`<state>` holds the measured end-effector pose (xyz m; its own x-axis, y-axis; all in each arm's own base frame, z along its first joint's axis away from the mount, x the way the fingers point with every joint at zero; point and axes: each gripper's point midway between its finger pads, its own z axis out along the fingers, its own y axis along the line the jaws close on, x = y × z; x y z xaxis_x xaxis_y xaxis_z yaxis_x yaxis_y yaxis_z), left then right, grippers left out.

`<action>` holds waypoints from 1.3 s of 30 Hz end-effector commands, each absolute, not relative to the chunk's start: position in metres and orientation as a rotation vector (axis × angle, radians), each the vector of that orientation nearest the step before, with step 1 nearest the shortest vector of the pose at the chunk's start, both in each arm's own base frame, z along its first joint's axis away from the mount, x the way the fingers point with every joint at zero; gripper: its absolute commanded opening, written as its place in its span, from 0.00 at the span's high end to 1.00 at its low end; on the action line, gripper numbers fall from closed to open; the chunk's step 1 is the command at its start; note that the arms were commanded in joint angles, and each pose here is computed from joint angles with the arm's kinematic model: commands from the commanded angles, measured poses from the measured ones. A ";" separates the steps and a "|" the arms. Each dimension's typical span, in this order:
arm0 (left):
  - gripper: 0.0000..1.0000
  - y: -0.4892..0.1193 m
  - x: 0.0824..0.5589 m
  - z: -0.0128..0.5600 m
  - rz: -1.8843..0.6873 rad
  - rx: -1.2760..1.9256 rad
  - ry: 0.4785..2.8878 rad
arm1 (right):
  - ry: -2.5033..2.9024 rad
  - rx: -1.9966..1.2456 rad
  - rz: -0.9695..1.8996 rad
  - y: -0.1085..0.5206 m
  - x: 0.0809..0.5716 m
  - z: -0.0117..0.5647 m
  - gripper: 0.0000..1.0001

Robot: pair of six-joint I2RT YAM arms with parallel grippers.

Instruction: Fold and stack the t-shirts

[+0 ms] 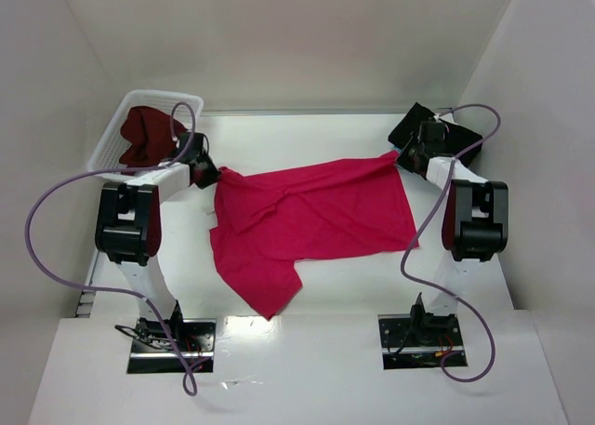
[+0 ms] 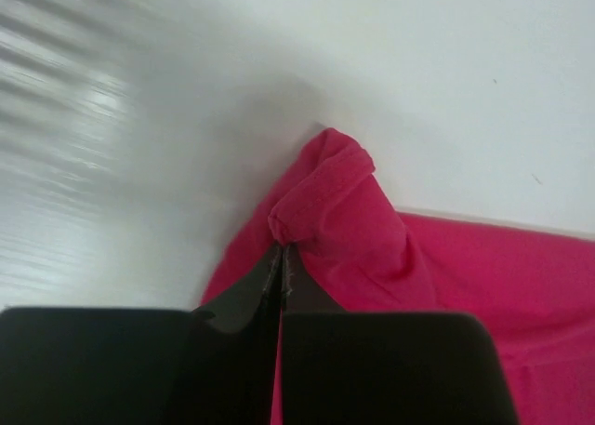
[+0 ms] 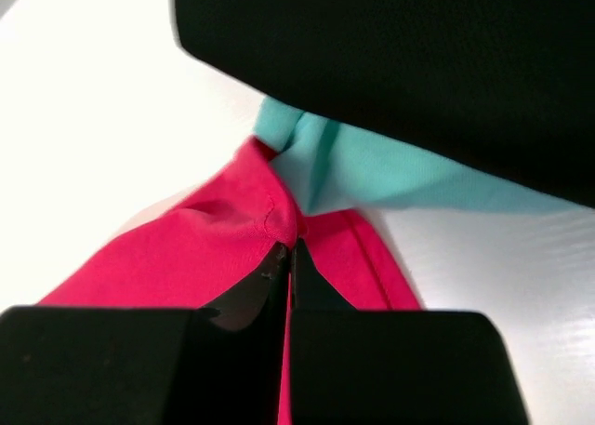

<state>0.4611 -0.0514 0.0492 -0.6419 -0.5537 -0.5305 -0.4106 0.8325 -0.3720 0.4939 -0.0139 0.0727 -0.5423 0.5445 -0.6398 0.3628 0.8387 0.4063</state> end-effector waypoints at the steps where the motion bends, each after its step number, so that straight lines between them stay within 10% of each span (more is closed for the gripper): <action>1: 1.00 -0.032 0.477 0.077 -0.273 -0.741 2.256 | 2.102 0.654 0.288 -0.019 0.489 0.117 1.00; 39: 1.00 -0.028 0.462 0.069 -0.372 -0.626 2.357 | 2.286 0.808 0.276 -0.009 0.403 0.048 1.00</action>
